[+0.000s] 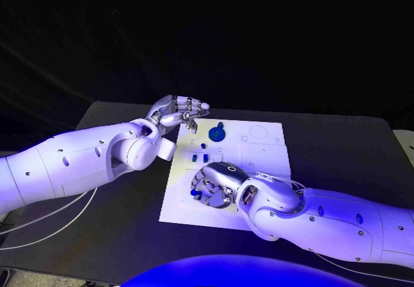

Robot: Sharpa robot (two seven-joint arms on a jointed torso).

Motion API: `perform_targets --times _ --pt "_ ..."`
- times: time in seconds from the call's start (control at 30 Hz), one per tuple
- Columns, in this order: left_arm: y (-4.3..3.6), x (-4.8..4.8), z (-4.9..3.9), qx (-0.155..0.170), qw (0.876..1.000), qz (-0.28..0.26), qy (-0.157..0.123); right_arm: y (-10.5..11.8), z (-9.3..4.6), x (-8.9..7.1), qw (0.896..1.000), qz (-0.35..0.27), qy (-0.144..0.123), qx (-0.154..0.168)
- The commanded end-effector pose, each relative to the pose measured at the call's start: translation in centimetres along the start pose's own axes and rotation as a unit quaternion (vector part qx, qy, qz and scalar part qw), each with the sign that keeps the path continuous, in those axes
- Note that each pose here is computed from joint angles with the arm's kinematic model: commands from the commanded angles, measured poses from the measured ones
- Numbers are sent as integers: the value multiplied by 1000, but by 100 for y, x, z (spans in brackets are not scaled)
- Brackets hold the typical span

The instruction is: Assemble the parts on the task board

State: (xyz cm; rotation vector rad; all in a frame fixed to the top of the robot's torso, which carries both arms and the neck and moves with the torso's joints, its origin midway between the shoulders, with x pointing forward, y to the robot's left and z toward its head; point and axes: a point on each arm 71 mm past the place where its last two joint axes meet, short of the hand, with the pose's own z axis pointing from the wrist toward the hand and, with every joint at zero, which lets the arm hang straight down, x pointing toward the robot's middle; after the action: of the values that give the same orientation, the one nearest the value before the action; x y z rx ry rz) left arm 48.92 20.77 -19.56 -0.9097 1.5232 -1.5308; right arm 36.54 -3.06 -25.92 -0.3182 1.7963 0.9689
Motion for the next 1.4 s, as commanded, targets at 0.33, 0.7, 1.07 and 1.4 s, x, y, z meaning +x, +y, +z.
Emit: perform_targets --times 0.33,0.7,1.07,1.4 --pt "-6 17 -1 0 1000 -3 9 -26 -29 -11 1000 -11 -7 2" --pt "-5 13 -2 0 1000 -2 9 -32 -51 -12 1000 -12 -5 1" --pt "-4 5 -5 0 1000 -1 9 -135 -261 -191 998 -3 -55 6" --pt "15 -15 -31 -3 1000 -1 9 -618 -834 -778 986 104 -91 90"
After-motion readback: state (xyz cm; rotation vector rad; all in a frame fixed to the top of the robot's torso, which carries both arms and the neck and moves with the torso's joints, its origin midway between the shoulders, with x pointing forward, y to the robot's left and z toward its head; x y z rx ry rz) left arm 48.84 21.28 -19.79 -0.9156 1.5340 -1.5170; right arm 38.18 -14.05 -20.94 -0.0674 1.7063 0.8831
